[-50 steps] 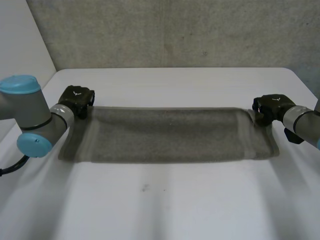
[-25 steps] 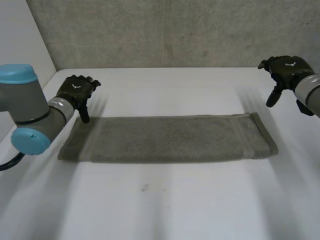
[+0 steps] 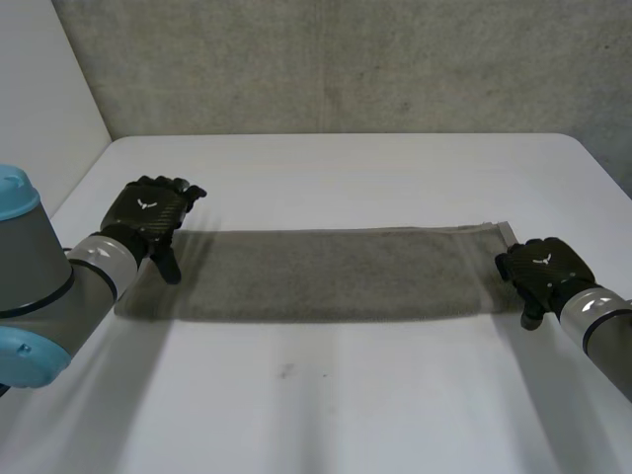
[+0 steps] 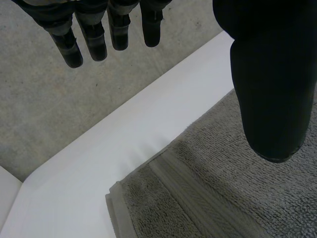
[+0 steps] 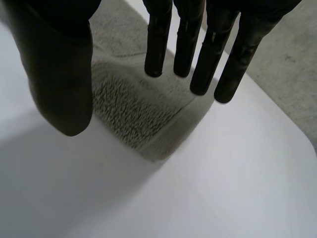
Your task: Fold the towel.
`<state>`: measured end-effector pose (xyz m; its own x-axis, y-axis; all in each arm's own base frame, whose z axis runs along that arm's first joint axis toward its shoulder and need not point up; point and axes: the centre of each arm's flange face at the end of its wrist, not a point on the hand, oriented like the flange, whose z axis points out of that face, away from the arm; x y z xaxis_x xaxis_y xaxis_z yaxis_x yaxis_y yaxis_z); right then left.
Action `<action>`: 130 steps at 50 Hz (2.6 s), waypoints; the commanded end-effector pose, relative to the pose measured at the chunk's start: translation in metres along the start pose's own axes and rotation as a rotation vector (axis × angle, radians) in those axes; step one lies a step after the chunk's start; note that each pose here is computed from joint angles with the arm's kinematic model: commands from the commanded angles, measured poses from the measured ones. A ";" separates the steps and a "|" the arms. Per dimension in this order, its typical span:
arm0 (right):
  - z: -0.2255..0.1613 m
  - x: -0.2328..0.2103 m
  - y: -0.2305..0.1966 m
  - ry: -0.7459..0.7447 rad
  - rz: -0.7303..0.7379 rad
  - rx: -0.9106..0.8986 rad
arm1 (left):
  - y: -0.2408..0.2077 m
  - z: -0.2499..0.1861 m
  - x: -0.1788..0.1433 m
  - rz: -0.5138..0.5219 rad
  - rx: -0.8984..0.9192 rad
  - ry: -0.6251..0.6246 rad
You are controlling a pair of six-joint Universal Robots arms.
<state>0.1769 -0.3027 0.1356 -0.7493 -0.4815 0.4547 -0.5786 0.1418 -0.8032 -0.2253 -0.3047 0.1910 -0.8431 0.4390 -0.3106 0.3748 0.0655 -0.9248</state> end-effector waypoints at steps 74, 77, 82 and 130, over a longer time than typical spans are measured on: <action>-0.045 -0.260 -0.152 -0.626 -0.096 0.376 | -0.009 -0.017 -0.023 -0.115 0.051 -0.078; -0.051 -0.236 -0.160 -0.553 -0.075 0.366 | -0.010 -0.017 -0.021 -0.114 0.054 -0.074; -0.045 -0.176 -0.152 -0.436 -0.026 0.306 | -0.011 -0.018 -0.017 -0.110 0.063 -0.064; -0.057 -0.224 -0.109 -0.366 -0.743 0.546 | -0.026 -0.028 -0.002 -0.105 0.109 -0.028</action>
<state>0.3351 -0.2183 0.1638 -0.3232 -0.5384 0.7782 -0.6804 -0.4393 -0.5865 -0.2227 -0.2833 0.2130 -0.8825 0.4176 -0.2164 0.2535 0.0346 -0.9667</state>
